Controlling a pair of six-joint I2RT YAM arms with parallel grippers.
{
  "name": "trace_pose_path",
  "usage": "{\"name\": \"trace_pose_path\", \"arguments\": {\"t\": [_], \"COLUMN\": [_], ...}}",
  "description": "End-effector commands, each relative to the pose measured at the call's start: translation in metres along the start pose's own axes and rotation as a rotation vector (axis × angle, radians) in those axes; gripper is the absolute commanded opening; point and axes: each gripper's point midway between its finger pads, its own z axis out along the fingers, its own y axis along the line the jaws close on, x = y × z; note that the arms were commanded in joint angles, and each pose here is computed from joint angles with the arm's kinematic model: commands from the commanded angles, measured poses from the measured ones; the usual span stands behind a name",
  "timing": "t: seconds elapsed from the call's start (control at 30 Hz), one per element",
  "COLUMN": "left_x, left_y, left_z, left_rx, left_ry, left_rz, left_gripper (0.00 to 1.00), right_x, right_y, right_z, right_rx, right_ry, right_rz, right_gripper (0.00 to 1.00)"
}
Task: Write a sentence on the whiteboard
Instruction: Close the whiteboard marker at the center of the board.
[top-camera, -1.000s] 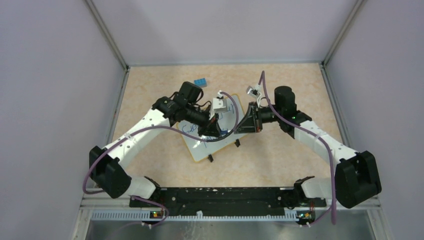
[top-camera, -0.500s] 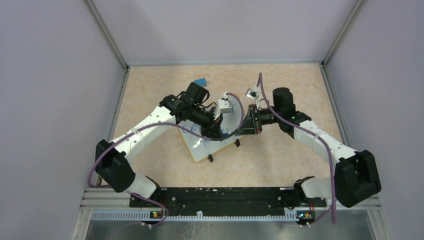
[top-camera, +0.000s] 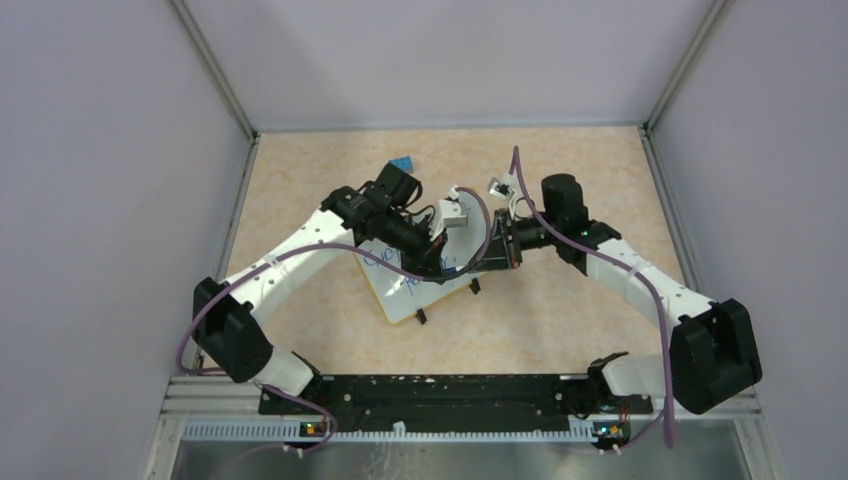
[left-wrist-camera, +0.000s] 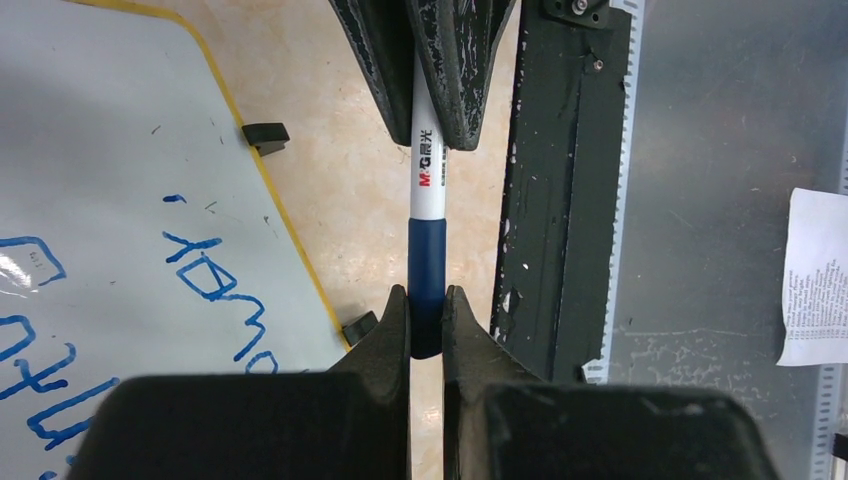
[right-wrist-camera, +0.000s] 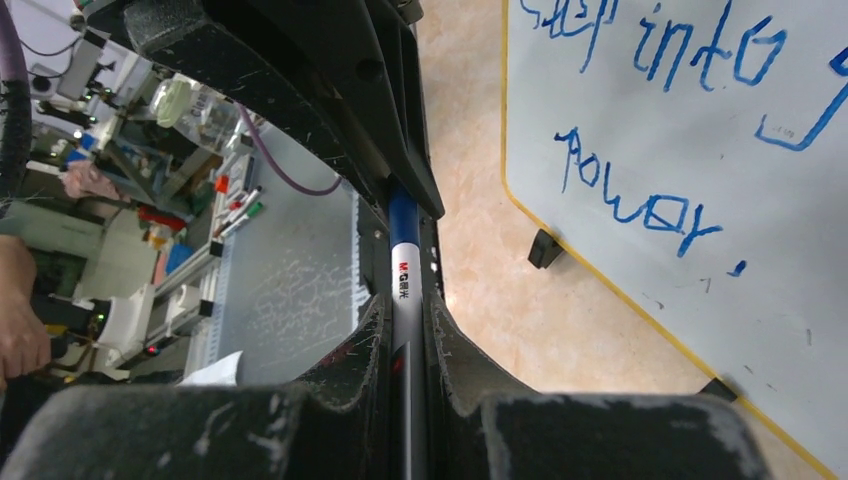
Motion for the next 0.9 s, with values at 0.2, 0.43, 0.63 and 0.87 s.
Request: {"name": "trace_pose_path", "arguments": {"t": [0.2, 0.43, 0.63, 0.87], "left_x": [-0.042, -0.020, -0.013, -0.026], "left_y": [-0.005, 0.010, 0.015, -0.004], "left_z": [0.003, -0.012, -0.032, -0.032], "left_rx": [-0.016, -0.143, -0.229, -0.373], "left_ry": [-0.169, -0.068, 0.086, 0.225], "left_rz": [0.273, 0.391, 0.562, 0.955], "left_gripper": [0.00, 0.00, 0.00, 0.00], "right_x": [-0.049, -0.057, -0.043, -0.014], "right_y": [-0.001, 0.007, 0.020, 0.030], "right_z": [-0.016, -0.045, -0.047, -0.023], "right_rx": [0.058, 0.147, 0.150, 0.123], "right_ry": [-0.033, -0.029, 0.000, 0.117], "right_rz": [-0.125, -0.166, -0.124, -0.109], "right_gripper": [0.06, 0.50, 0.61, 0.61]}}
